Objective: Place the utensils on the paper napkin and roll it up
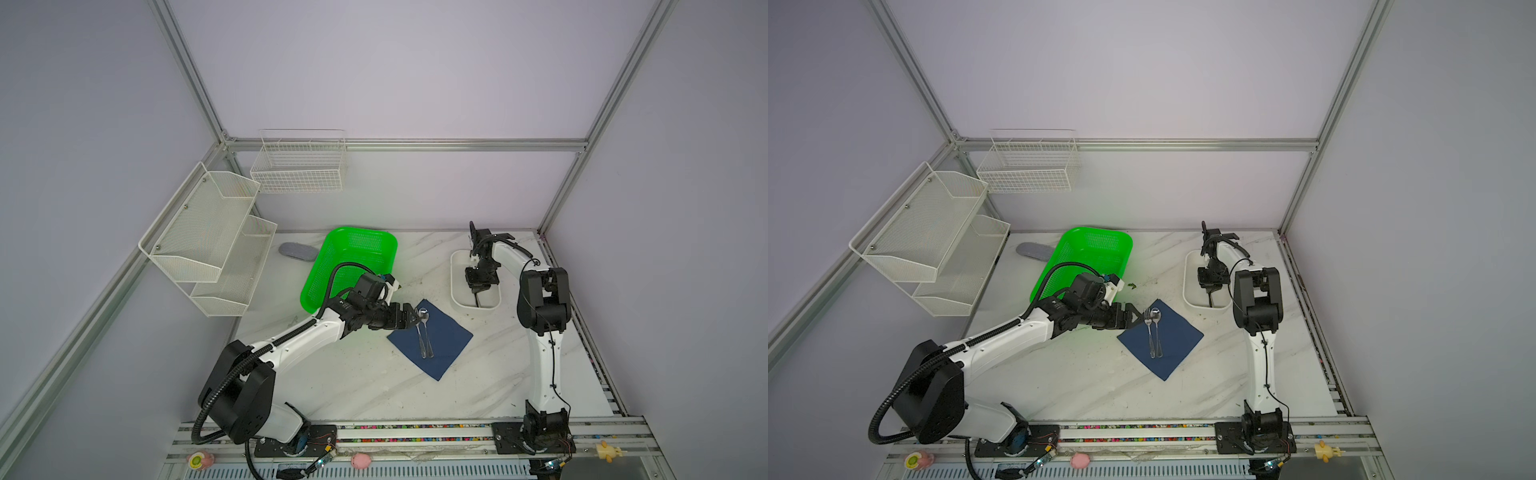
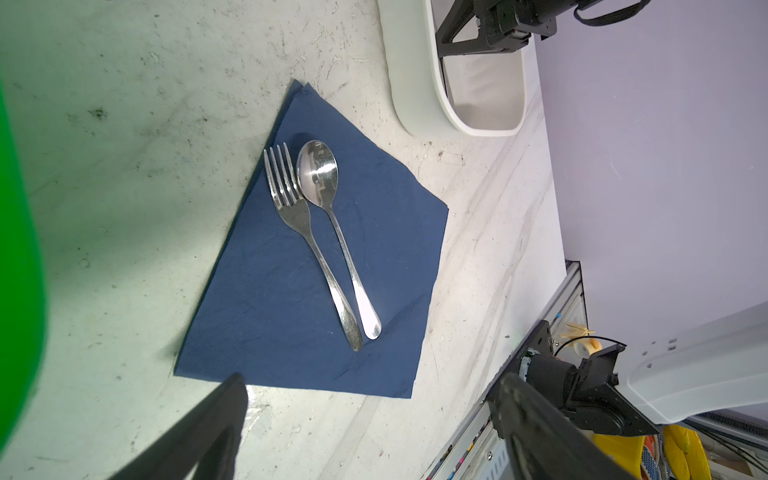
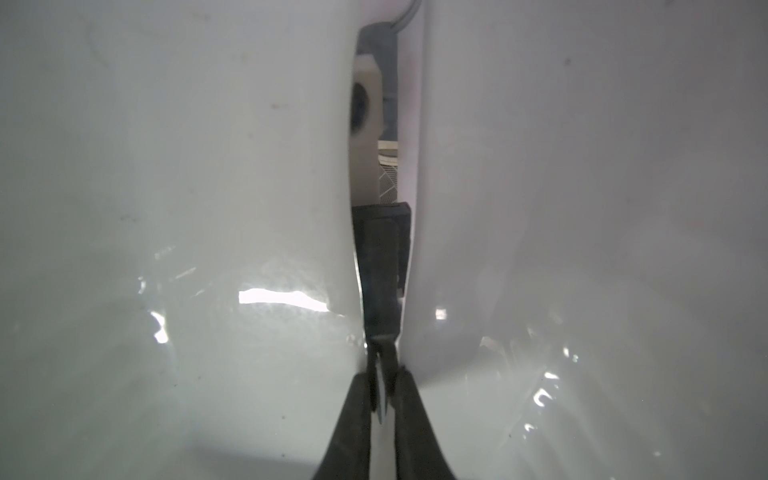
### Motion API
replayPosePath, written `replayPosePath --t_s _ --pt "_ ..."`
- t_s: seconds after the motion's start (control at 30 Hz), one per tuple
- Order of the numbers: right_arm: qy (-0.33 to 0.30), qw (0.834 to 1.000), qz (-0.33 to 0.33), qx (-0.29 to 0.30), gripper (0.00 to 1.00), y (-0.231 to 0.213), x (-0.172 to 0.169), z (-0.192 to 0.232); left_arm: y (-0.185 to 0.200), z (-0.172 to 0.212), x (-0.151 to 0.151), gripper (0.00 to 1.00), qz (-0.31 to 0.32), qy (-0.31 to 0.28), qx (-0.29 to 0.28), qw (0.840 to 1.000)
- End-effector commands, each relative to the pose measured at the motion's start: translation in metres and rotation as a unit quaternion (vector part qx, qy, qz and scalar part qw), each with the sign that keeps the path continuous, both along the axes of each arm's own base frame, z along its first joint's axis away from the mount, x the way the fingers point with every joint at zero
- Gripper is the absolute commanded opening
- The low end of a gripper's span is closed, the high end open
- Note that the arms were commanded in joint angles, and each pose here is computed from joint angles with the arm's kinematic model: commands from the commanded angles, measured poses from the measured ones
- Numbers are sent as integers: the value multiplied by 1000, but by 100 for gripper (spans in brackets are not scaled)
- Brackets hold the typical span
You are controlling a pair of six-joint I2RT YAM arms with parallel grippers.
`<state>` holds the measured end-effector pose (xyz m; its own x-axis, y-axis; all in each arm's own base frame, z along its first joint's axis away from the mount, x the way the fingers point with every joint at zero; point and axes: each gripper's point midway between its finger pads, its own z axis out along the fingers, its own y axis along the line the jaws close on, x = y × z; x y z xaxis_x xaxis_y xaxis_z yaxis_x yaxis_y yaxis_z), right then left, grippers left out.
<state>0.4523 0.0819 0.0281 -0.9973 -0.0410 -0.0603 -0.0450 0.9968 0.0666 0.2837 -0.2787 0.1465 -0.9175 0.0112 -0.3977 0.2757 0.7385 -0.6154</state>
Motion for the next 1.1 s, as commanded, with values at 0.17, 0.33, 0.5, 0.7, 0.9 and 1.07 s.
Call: replayPosePath --t_s 0.17,0.33,0.5,0.7,0.9,1.07 --pt "-15 999 18 40 13 12 0 15 -10 30 11 94 -9 -33 -25 999" --pt "-27 997 27 64 13 20 7 9 -10 29 11 94 -11 -34 -23 999" --pt "-26 993 32 108 13 34 8 6 -9 28 10 94 -11 -33 -22 999" --pt "-32 988 38 143 13 46 9 8 -9 27 10 94 -12 -33 -21 999" --pt "-28 981 44 185 14 59 6 2 -10 27 10 94 -12 -32 -21 999" --pt "-21 979 45 200 15 64 1 -10 -10 26 10 94 -12 -29 -22 999"
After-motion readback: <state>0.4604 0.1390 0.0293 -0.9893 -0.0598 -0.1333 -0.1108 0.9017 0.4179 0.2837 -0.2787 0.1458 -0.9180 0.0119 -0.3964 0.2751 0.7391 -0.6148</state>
